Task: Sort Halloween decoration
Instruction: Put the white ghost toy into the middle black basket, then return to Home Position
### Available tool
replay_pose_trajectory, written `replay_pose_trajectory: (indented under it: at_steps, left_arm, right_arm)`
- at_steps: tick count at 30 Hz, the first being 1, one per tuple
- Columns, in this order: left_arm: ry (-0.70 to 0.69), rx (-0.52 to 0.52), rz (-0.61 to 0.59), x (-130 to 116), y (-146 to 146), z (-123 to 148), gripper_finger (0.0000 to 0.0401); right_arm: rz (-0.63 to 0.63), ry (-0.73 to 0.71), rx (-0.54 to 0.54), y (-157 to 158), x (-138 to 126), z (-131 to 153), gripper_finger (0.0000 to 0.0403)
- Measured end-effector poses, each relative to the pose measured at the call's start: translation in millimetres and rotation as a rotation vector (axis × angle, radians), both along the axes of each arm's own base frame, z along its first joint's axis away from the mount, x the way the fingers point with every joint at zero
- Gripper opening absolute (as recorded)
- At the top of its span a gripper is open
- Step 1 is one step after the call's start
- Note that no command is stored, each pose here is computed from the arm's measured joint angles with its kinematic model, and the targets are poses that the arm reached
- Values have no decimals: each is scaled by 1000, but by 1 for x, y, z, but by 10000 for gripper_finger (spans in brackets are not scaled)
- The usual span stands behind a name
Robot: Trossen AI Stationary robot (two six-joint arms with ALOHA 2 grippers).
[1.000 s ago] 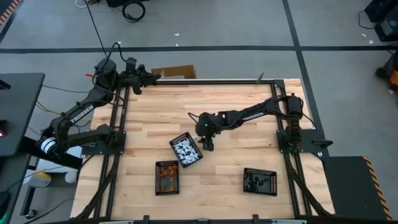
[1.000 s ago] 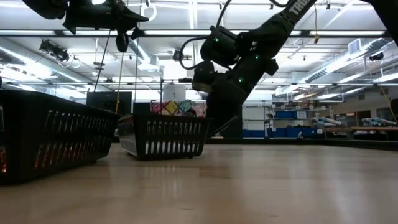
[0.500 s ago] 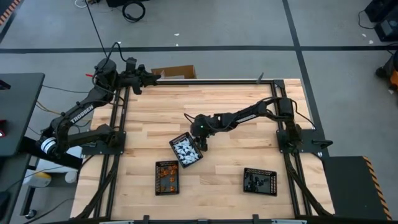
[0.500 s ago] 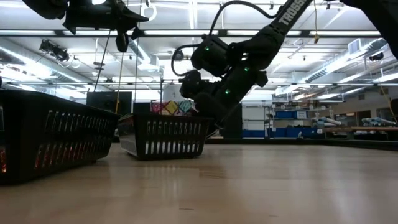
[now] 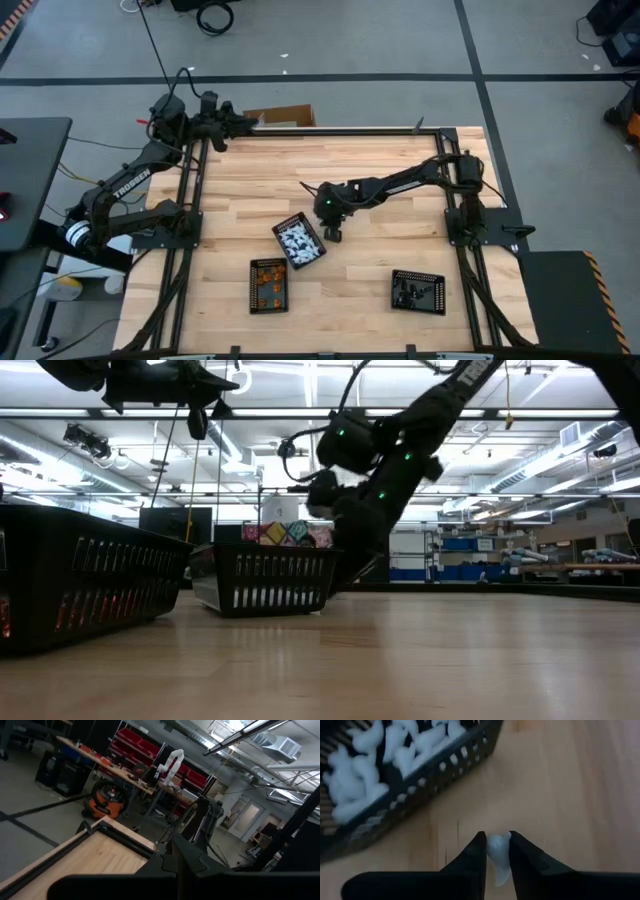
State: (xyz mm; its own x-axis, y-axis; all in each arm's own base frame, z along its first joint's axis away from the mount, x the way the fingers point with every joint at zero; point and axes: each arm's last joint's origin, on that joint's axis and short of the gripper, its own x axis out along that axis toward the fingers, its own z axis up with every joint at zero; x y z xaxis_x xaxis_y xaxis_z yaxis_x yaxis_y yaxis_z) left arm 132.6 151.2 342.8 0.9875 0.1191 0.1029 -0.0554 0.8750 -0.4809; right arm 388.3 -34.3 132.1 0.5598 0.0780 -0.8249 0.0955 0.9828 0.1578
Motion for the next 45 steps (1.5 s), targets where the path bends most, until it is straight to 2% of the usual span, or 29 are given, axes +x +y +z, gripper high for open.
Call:
replay_pose_trajectory:
  at_steps: [4,7,11,17,21,26,31,35,37,41,45]
  left_arm:
    - [-13,19,0,0,0,2,0]
    - [-11,36,2,0,0,2,0]
    - [-6,75,23,0,0,2,0]
    - [-12,68,84,0,2,2,0]
    - [-8,67,45,0,1,2,0]
    - [-4,72,10,0,0,2,0]
    - [-1,102,8,0,0,2,0]
    - [1,121,10,0,-1,2,6]
    - [1,122,12,0,-1,2,17]
    - [0,125,38,0,0,2,52]
    - [4,108,27,0,0,1,83]
  right_arm:
    - [-15,-64,-6,-5,-10,41,77]
    - [12,-153,85,-7,-15,66,79]
    - [87,-266,215,-2,-5,91,81]
    - [225,-316,213,18,37,101,83]
    - [199,-264,232,20,60,98,90]
    - [168,-223,271,11,67,103,136]
    - [143,-178,267,4,61,104,189]
    - [104,-124,296,-2,51,111,216]
    - [86,-91,296,-6,43,116,220]
    - [66,-155,200,-14,26,149,212]
    - [21,-184,109,-17,-6,166,195]
